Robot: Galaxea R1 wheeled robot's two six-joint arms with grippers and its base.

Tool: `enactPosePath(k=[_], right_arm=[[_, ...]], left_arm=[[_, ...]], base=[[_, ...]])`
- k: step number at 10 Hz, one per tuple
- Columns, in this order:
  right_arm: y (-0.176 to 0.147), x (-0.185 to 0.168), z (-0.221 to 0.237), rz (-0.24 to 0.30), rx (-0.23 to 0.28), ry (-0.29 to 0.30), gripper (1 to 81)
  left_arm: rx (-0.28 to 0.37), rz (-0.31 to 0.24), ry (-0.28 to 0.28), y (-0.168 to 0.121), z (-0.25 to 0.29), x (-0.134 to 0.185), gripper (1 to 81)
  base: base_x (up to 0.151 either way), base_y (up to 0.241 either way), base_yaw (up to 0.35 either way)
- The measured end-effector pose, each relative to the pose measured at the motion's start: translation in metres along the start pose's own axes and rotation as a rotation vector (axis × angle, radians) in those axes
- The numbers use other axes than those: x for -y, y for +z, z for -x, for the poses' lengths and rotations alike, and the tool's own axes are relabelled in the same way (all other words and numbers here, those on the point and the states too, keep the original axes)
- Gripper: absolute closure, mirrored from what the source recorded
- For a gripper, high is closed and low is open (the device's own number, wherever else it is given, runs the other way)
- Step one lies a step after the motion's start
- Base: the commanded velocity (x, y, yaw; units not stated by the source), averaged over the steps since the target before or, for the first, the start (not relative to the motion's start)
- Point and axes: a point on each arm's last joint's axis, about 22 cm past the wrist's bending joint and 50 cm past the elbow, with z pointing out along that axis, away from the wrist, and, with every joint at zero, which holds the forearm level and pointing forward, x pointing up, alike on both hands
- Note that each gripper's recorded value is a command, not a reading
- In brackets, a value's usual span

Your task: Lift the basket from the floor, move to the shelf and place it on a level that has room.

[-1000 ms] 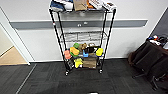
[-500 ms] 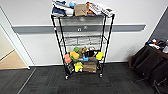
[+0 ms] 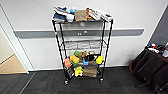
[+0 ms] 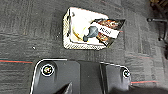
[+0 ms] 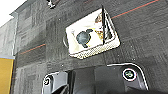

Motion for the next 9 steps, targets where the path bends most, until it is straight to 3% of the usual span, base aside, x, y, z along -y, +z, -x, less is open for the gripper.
enactPosePath(k=[2,4,9], right_arm=[[0.011,0.001,-0.005,0.005,-0.005,0.006,1.0],[0.018,-0.001,0.005,0.009,0.025,0.020,1.0],[0.038,-0.037,0.023,0.070,0.117,0.084,1.0]], left_arm=[[-0.010,-0.054,-0.007,0.013,-0.014,0.018,1.0],[0.035,-0.049,-0.036,0.032,0.001,0.008,1.0],[0.127,-0.075,-0.084,0.057,0.018,0.028,1.0]], base=[[0.000,0.000,0.000],[0.000,0.000,0.000],[0.000,0.000,0.000]])
